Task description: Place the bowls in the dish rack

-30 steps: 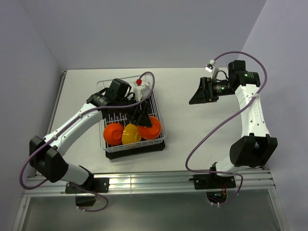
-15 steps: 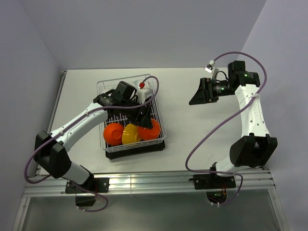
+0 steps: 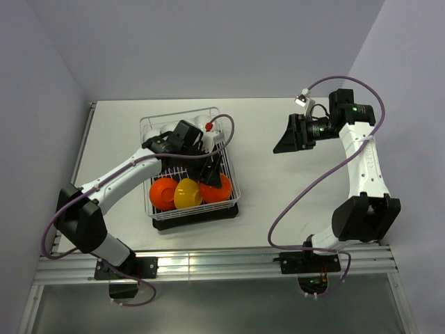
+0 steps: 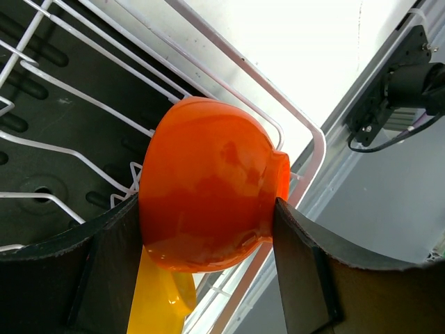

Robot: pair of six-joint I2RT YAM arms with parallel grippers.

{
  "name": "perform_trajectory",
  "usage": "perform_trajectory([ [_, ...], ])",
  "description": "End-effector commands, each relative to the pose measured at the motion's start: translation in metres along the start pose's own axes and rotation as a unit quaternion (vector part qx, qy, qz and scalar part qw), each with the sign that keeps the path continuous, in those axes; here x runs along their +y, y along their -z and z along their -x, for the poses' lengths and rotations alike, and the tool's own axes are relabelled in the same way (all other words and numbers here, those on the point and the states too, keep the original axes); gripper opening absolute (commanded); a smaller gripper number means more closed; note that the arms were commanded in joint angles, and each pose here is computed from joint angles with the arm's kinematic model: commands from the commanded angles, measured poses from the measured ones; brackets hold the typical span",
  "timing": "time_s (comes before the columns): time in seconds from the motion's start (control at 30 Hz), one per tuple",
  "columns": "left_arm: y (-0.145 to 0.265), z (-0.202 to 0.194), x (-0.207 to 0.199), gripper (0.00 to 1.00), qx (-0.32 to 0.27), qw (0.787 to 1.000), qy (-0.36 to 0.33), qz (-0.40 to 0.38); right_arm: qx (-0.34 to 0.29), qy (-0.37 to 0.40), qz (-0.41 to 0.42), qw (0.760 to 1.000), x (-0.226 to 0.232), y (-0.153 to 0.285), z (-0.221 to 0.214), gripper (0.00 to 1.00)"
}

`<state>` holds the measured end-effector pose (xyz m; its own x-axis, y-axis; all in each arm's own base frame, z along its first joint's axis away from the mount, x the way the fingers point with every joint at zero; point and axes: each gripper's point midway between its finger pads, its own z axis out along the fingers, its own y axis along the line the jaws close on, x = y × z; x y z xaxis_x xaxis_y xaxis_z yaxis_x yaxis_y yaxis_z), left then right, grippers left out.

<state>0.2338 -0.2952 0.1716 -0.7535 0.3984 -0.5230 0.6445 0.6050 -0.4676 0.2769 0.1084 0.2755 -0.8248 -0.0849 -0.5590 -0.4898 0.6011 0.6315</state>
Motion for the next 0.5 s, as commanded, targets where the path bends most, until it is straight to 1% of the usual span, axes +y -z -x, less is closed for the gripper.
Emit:
perform_trajectory([
  [0.0,-0.003,-0.011,-0.003,0.03,0.022,1.000,-0.002,0.009,-0.001,0.003,0.007,1.000,0.002,0.001,-0.002,0.88],
  [0.17,-0.009,-0.019,0.003,0.03,0.037,0.999,-0.011,0.031,0.001,0.004,0.007,1.000,0.001,0.001,-0.002,0.88],
  [0.3,-0.012,-0.025,0.003,0.02,0.045,0.998,-0.014,0.032,0.003,0.003,0.007,1.000,0.000,0.000,-0.003,0.88],
  [0.37,-0.013,-0.027,0.004,0.04,0.049,0.998,-0.014,0.032,0.004,0.002,0.008,1.000,0.000,0.000,-0.004,0.88],
  [0.47,-0.015,-0.031,0.006,0.09,0.057,0.998,-0.013,0.034,0.006,0.000,0.008,1.000,-0.001,-0.001,-0.005,0.88],
])
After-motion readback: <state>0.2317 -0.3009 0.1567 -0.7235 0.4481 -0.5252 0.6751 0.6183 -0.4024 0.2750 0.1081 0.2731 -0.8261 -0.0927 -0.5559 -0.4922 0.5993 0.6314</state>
